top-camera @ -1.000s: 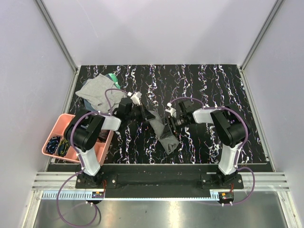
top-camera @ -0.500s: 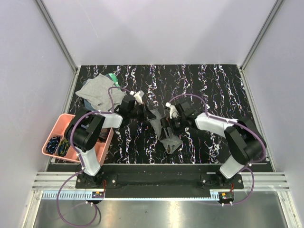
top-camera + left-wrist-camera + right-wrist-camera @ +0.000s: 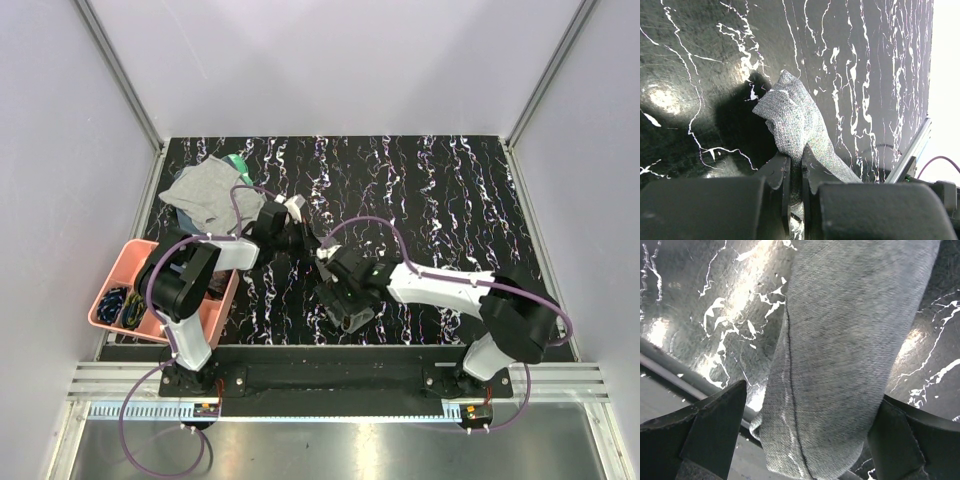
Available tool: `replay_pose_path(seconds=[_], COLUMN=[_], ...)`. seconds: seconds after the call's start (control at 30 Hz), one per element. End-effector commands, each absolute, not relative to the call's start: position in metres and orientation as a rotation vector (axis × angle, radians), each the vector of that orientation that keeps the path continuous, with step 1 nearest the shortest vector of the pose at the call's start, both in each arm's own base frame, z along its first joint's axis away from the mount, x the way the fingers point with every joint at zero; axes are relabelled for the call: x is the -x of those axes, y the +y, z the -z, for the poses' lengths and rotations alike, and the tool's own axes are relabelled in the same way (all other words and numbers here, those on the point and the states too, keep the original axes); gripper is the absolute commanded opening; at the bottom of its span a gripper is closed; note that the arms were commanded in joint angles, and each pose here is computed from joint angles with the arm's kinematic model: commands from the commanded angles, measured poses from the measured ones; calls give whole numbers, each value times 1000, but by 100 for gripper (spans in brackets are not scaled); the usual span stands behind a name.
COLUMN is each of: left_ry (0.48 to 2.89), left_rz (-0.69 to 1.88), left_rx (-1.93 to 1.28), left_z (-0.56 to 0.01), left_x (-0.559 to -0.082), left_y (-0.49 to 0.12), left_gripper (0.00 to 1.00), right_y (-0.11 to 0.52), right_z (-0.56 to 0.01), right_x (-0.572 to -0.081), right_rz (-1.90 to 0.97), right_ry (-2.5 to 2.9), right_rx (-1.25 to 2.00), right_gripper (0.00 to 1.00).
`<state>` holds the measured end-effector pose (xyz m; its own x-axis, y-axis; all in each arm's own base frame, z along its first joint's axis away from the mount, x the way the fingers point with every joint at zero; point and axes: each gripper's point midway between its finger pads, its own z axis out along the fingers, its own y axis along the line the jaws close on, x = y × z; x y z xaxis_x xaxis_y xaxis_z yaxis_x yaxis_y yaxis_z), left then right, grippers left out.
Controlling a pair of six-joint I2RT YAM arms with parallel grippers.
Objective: Fold the napkin, place the utensils inside, and roll it up
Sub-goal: Roll the napkin with the utensil
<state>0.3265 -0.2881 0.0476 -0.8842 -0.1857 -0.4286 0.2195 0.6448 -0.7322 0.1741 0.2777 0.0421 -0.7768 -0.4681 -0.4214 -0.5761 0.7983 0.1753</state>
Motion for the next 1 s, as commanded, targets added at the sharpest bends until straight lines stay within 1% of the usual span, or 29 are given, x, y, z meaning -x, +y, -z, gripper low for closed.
replay_pose_path(seconds=[0.0,0.2,0.27,0.37,0.4,0.53,0.57,0.6,0.63,0.73,0.77,0.8,0.83,0.87,0.9,0.93,0.97], left_ry=[2362,2366,2366,2362,2364,2363,2367,2366,2368,2368,2362,2354,2351,2343,2331,2330,2324], left_rz=[1108,1107,1105,1098,1094,1089,1084,1083,1076,1056,1059,1059,1058,1059,1058,1056,1052], left_rx=[-53,-58,-57,-62,-63,-74,-75,-82,-82,-87,-95,-105,-104,-107,-108,-105,-101], left_z=[-61,-61,-63,-66,-66,-70,-69,-71,-70,-72,-74,-77,-79,-83,-88,-89,-92], left_x=[-333,-331,-332,-334,-334,-338,-337,-337,-338,-338,-338,-337,-337,-338,-338,-337,-337], left_y=[-288,-289,-290,-290,-290,-291,-291,-291,-291,-288,-288,-288,-286,-287,-285,-283,-282], left_gripper=[0,0,0,0,0,0,0,0,0,0,2,10,14,21,28,43,50], right_y=[272,281,271,267,266,257,255,253,252,250,249,248,248,245,246,245,245], right_z=[-45,-39,-27,-21,-19,-21,-21,-21,-21,-19,-19,-17,-16,-16,-16,-15,-16], right_x=[-179,-165,-161,-157,-156,-157,-157,-157,-157,-160,-161,-163,-164,-167,-169,-171,-176], right_rz=[-171,-25,89,179,185,208,220,230,234,255,257,261,258,261,252,247,231], right_ry=[2590,2557,2578,2587,2597,2596,2592,2591,2590,2587,2586,2588,2592,2601,2600,2602,2598], right_rx=[792,909,944,957,940,894,893,891,889,883,875,874,869,854,851,844,831], right_gripper=[100,100,100,94,88,68,66,63,53,43,40,39,37,33,32,30,28])
